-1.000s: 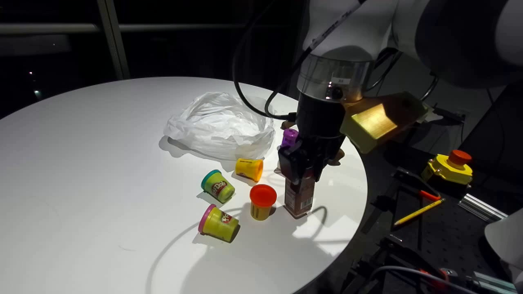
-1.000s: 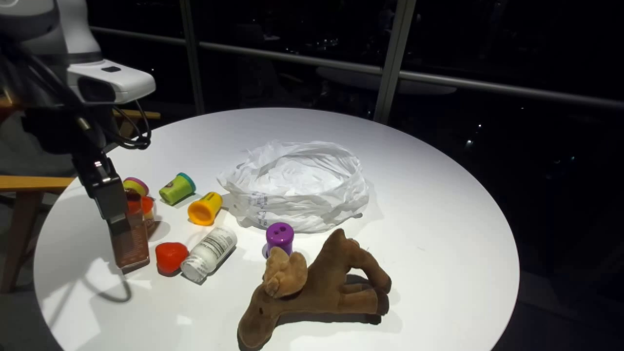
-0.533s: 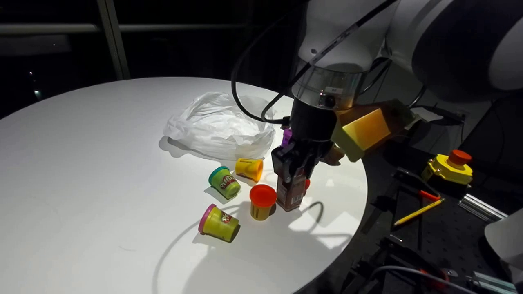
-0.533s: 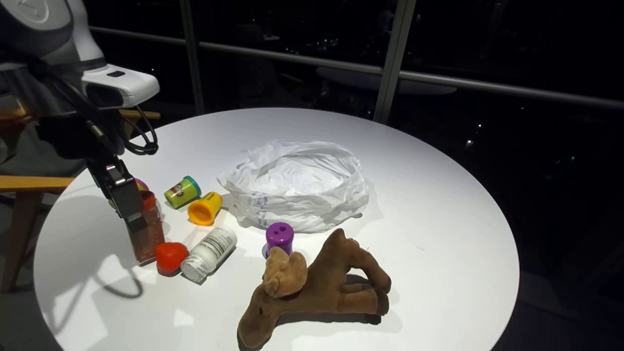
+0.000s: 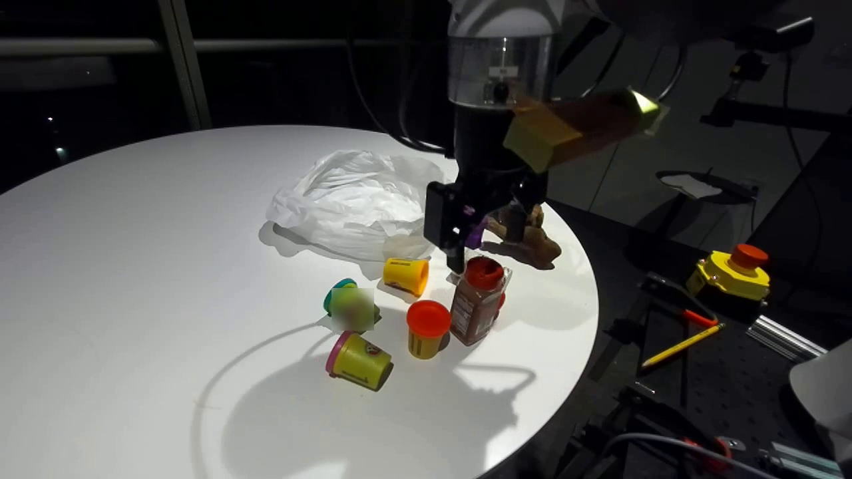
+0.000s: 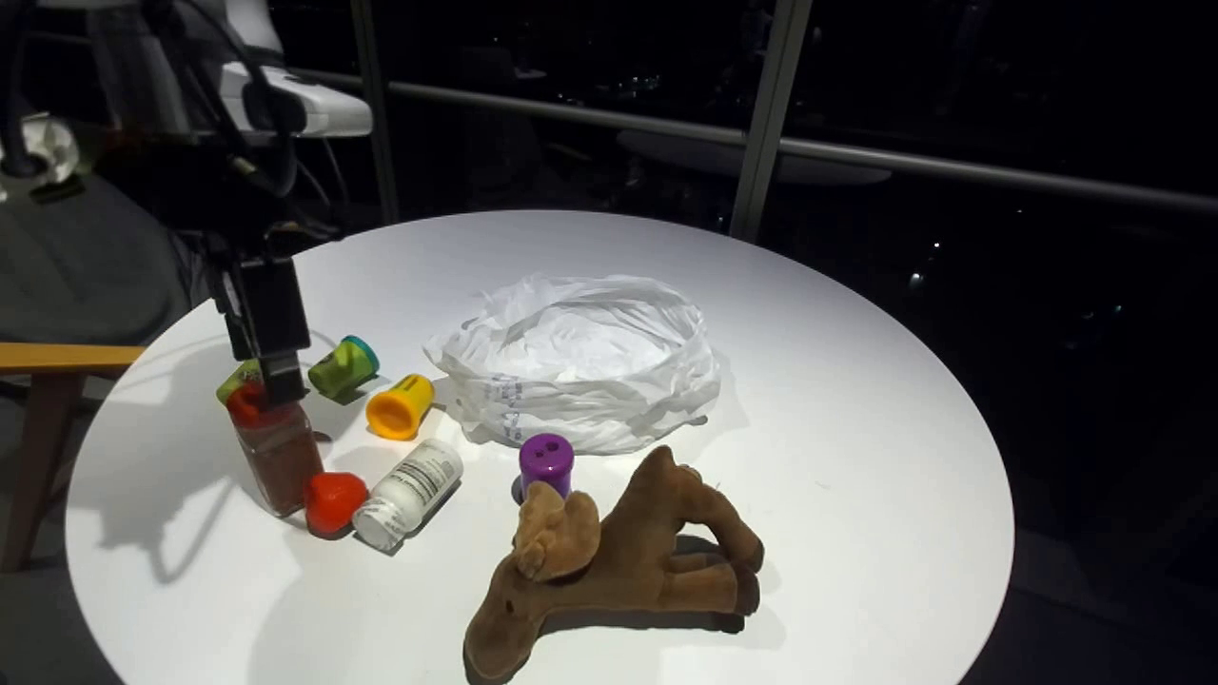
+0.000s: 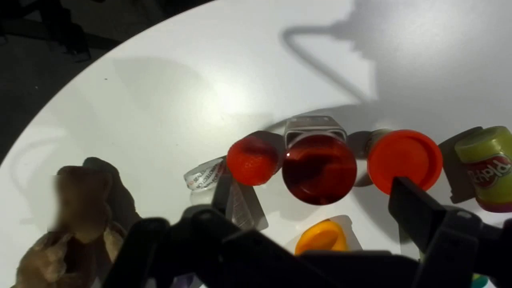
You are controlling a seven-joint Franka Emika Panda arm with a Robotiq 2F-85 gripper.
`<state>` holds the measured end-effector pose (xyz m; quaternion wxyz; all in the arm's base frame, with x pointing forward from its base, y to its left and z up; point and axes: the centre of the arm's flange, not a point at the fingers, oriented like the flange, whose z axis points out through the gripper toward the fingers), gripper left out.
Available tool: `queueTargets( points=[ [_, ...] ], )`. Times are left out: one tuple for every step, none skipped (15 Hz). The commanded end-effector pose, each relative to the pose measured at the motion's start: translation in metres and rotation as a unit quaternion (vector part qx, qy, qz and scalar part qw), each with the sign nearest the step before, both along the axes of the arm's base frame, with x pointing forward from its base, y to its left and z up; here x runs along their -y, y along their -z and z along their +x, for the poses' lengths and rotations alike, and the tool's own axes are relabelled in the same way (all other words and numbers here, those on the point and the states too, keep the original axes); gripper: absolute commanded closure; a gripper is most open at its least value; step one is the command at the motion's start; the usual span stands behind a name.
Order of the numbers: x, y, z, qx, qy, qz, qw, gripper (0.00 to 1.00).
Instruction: Pick the objects in the plastic bag and put them on the table
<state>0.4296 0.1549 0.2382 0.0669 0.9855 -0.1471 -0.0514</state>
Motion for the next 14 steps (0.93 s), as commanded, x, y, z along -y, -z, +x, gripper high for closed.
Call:
queueTargets(
  points=[
    [-0.002,-0.072,0.043,-0.075,-0.007,-0.016,0.997,0.0],
    [-0.004,-0.08,0.047,-0.087,-0.019,-0.02,0.9958,0.0],
    [-0.009,-0.091,0.049,-0.101,-0.043,-0.026,0.9936,0.0],
    [-0.014,-0.103,0.051,-0.111,-0.063,-0.025,0.9915,0.0],
    [-0.02,-0.117,0.055,-0.117,-0.079,-0.028,0.9896,0.0],
    [-0.03,-0.134,0.059,-0.123,-0.099,-0.026,0.9871,0.0],
    [-0.041,-0.154,0.062,-0.128,-0.125,-0.018,0.9837,0.0],
    [-0.052,-0.175,0.065,-0.13,-0.146,-0.012,0.9806,0.0],
    [-0.061,-0.192,0.065,-0.132,-0.166,0.001,0.9772,0.0],
    [-0.042,-0.155,0.05,-0.122,-0.133,-0.02,0.9834,0.0],
    [-0.051,-0.172,0.051,-0.12,-0.148,-0.013,0.9816,0.0],
    [-0.057,-0.182,0.052,-0.119,-0.157,-0.009,0.9805,0.0],
    [-0.059,-0.186,0.052,-0.118,-0.161,-0.008,0.9799,0.0],
    [-0.058,-0.185,0.052,-0.12,-0.163,-0.008,0.9793,0.0]
  ],
)
